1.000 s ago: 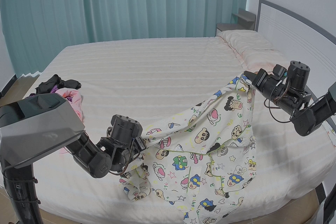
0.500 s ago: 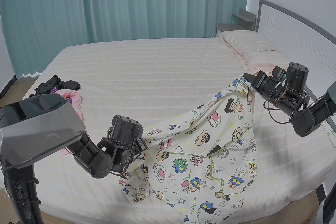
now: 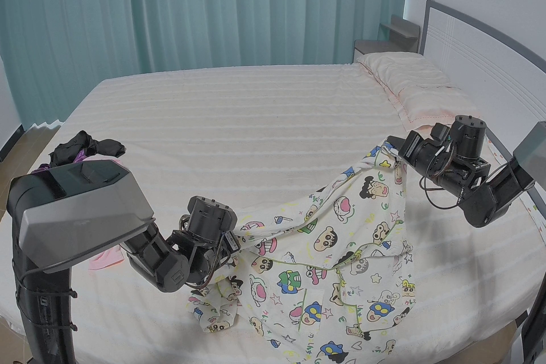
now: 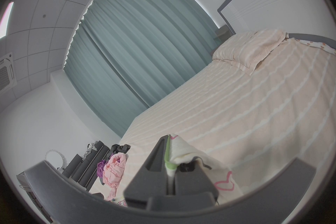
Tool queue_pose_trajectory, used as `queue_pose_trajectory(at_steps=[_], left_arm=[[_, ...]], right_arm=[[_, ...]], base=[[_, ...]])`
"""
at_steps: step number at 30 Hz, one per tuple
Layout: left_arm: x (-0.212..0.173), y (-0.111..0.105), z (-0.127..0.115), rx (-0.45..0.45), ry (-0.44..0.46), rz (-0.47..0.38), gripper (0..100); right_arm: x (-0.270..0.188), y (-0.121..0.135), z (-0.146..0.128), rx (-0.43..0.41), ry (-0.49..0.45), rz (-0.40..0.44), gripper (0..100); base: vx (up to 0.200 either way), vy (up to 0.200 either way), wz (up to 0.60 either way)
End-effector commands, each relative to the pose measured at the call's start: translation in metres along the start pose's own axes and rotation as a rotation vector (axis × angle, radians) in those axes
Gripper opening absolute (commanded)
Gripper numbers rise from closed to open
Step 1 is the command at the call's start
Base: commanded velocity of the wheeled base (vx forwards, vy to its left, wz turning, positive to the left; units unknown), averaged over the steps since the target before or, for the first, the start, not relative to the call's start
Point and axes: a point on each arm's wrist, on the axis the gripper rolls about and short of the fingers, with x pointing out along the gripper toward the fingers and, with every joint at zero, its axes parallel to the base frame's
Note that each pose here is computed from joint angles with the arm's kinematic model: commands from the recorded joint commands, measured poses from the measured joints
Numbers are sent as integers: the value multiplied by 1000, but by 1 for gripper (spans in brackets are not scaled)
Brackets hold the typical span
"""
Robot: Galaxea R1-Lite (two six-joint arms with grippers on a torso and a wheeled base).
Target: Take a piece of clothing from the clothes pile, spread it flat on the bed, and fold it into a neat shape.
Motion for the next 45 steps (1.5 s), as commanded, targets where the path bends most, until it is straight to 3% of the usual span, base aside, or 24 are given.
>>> queue_pose_trajectory(at_steps=[1, 2, 3, 4, 10, 17, 20, 21, 23, 25, 29, 31, 32, 34, 38, 45], left_arm=[[12, 2, -3, -4, 5, 15, 0], [13, 2, -3, -5, 3, 15, 0], [13, 2, -2, -7, 2, 15, 100], [16, 2, 1, -16, -6, 14, 100], [24, 4, 20, -73, -49, 20, 100], [38, 16, 61, -148, -131, 44, 100], [42, 19, 64, -141, -124, 63, 100], [48, 26, 59, -71, -43, 127, 100], [46, 32, 55, -25, 57, 137, 100], [39, 30, 59, -20, 139, 92, 100], [15, 19, 75, -8, 217, -26, 100], [7, 15, 82, -1, 232, -65, 100], [-1, 10, 96, -16, 251, -112, 100], [-3, 6, 113, -35, 238, -122, 100], [-4, 1, 147, -167, 188, -127, 100], [5, 9, 172, -191, 252, -20, 100]], right_arm=[[23, -21, -23, 18, 52, -35, 0], [27, -23, -26, 29, 55, -38, 0], [28, -24, -26, 37, 55, -38, 0], [35, -26, -27, 78, 53, -34, 100], [59, -39, -35, 142, 47, -36, 100], [71, -62, -46, 170, -2, -127, 100], [71, -64, -48, 174, -2, -139, 100], [68, -70, -50, 182, 11, -162, 100], [64, -71, -54, 183, 27, -174, 100], [59, -70, -54, 183, 31, -178, 100], [52, -74, -38, 190, 3, -183, 100], [51, -77, -32, 192, -13, -186, 100], [52, -80, -25, 193, -32, -187, 100], [53, -81, -22, 197, -51, -185, 100], [51, -79, -17, 265, -70, -170, 100], [42, -81, -26, 285, -20, -188, 100]], base=[[0, 0, 0], [0, 0, 0], [0, 0, 0], [0, 0, 0], [0, 0, 0], [0, 0, 0], [0, 0, 0], [0, 0, 0], [0, 0, 0], [0, 0, 0], [0, 0, 0], [0, 0, 0], [0, 0, 0], [0, 0, 0], [0, 0, 0], [0, 0, 0]])
